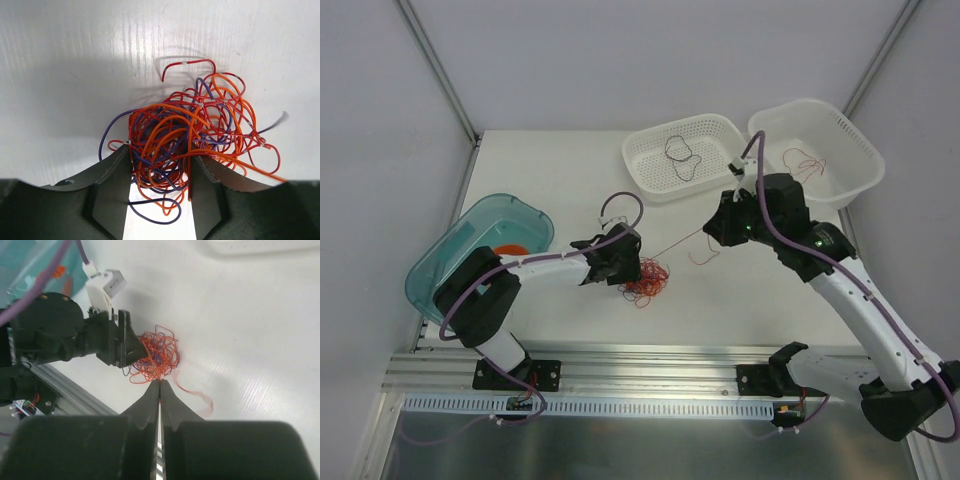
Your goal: Untangle the cables
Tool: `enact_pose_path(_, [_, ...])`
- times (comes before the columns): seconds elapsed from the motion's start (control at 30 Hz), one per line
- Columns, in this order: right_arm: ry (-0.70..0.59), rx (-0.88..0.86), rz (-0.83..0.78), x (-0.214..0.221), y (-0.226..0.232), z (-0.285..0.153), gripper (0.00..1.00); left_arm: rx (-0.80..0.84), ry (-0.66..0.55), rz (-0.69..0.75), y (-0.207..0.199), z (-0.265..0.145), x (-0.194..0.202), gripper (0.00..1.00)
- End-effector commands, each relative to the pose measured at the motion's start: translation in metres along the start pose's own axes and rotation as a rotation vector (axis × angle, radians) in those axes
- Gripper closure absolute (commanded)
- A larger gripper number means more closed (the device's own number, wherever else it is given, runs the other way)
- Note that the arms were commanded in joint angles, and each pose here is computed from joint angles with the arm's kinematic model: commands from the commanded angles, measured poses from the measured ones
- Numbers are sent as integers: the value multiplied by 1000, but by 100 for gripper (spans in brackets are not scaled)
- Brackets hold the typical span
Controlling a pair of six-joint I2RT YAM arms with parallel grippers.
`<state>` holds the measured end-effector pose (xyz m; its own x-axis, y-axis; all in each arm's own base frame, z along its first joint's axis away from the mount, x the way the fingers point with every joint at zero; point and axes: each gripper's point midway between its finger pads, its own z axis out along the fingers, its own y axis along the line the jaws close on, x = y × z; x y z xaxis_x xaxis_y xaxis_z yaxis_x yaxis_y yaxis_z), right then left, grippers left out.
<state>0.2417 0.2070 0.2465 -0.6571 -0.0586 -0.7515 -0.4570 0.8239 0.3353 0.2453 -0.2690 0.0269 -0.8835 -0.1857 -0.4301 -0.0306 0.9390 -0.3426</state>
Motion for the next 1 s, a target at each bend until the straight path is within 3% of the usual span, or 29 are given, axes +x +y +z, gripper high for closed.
enact_pose_path(0.0, [-108, 40, -63, -42, -3, -51, 99, -101, -16, 47, 36, -2, -4, 57])
enact_pose_path(0.1, [-148, 81, -72, -58, -11, -73, 99, -104, -22, 51, 43, -4, -10, 59])
enact_pose_path(0.5, [-518, 140, -143, -159, 6, -191, 99, -138, -43, 40, 67, -10, -25, 56])
enact_pose_path(0.8, [-782, 296, -180, -211, 1, -268, 99, -155, -75, 60, 79, -18, -39, 52])
enact_pose_path(0.87, [-776, 287, -184, -211, 2, -264, 99, -154, -69, 61, 81, -18, -38, 53])
enact_pose_path(0.97, [-657, 206, -187, -197, 7, -228, 99, -115, -51, 89, 73, -19, -37, 55])
